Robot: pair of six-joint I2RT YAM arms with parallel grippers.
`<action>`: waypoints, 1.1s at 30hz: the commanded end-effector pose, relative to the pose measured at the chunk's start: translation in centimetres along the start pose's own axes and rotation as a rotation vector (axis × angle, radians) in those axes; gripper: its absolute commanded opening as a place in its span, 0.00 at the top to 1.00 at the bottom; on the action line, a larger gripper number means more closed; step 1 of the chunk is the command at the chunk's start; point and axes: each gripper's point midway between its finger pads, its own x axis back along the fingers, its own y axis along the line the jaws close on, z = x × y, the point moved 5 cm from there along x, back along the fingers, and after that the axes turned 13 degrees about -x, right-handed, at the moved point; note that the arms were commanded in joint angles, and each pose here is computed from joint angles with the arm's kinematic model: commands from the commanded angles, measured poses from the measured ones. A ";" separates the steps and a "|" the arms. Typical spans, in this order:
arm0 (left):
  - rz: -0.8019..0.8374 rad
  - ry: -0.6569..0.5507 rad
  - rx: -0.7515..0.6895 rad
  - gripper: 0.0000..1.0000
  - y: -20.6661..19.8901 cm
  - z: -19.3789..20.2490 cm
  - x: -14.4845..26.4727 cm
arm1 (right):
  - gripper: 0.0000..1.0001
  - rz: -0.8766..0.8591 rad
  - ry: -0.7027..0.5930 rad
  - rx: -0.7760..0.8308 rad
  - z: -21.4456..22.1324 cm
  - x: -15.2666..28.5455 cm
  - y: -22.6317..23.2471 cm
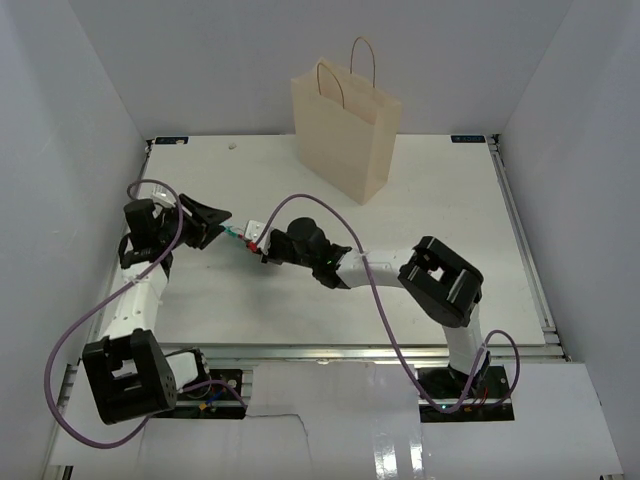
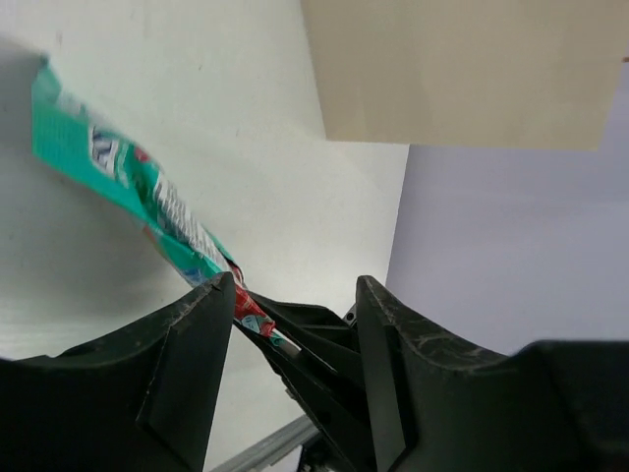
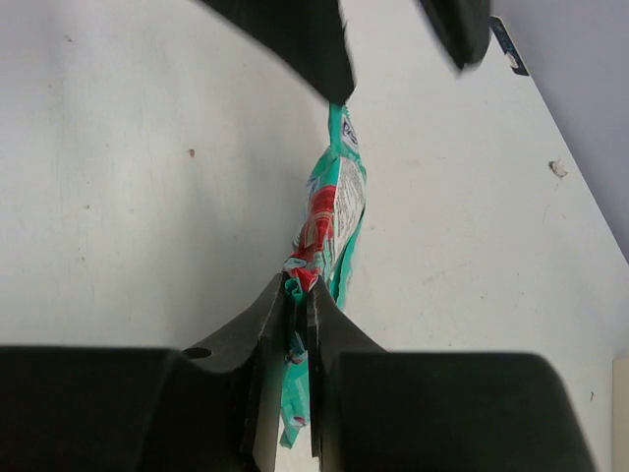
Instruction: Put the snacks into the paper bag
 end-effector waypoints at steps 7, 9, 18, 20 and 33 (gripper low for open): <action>-0.180 -0.254 -0.249 0.32 -4.7 -5.9 4.6 | 0.92 -0.145 -0.116 -0.161 -8.7 3.9 -5.7; -0.200 -0.283 -0.255 0.30 -4.7 -5.7 5.3 | 0.92 -0.159 -0.165 -0.165 -11.2 5.1 -7.5; -0.199 -0.229 -0.212 0.29 -1.6 -2.2 4.4 | 0.92 -0.049 -0.405 -0.065 -24.4 13.2 -15.4; -0.190 -0.214 -0.203 0.29 -1.0 -1.6 4.1 | 0.92 0.034 -0.454 -0.040 -26.7 15.6 -18.4; -0.139 -0.213 -0.196 0.29 -0.6 -1.2 3.2 | 0.92 0.551 -0.724 0.251 -37.8 28.2 -30.0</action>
